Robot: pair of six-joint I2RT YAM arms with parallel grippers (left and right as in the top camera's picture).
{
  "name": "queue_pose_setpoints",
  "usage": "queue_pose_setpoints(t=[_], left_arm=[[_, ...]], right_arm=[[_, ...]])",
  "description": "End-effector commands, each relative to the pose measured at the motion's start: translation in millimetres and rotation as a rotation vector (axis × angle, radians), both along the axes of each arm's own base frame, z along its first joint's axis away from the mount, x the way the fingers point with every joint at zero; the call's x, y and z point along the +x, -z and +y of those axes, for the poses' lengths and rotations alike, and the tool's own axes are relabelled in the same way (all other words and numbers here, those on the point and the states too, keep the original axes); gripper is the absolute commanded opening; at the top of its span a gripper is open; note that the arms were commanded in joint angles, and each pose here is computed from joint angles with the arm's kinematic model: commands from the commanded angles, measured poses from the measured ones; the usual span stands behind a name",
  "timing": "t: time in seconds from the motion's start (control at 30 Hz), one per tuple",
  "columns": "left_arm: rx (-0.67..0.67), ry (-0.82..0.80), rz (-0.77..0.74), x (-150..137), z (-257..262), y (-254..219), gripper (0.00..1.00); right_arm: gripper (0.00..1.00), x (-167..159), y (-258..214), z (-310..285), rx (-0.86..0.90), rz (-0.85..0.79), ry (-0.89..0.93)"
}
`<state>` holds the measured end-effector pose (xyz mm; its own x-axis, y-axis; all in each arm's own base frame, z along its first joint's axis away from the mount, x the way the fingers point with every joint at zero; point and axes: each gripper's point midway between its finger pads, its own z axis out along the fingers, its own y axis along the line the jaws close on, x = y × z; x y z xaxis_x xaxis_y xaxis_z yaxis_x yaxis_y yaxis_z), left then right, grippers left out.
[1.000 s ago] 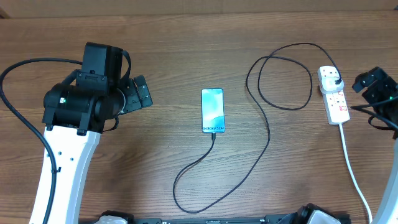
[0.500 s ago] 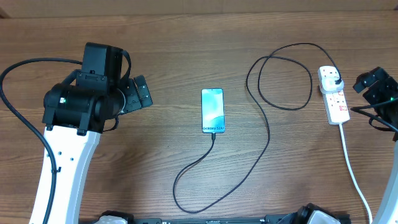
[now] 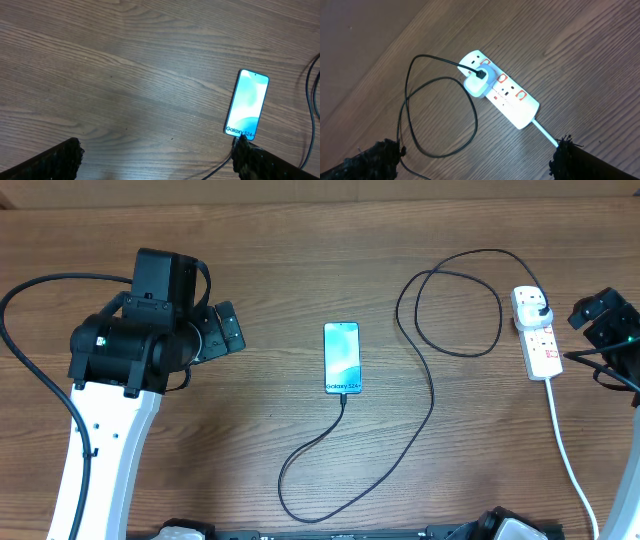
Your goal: Plug charger to phone and switch on socket
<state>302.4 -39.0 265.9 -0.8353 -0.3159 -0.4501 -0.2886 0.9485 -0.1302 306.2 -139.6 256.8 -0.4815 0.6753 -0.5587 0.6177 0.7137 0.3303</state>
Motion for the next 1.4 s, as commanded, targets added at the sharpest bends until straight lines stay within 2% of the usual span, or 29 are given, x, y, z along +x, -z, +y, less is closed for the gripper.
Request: queue_pose_setpoints(t=[0.0, 0.57, 0.83, 1.03, 1.37], left_arm=[[0.021, 0.017, 0.005, 1, 0, 2, 1.0], [0.022, 0.017, 0.006, 1, 0, 2, 0.99], [0.067, 0.003, -0.006, -1, 9, 1, 1.0], [0.084, -0.019, -0.095, -6, 17, 8, 0.99], [0.098, 0.047, -0.287, -23, 20, 59, 1.0]], right_arm=[[1.0, 1, -2, 0, -0.012, -0.003, 0.005], [1.0, 1, -2, 0, -0.011, -0.003, 0.005], [1.0, 1, -2, 0, -0.012, -0.003, 0.005], [1.0, 1, -2, -1, -0.012, -0.003, 0.005], [1.0, 1, -2, 0, -0.011, -0.003, 0.005]])
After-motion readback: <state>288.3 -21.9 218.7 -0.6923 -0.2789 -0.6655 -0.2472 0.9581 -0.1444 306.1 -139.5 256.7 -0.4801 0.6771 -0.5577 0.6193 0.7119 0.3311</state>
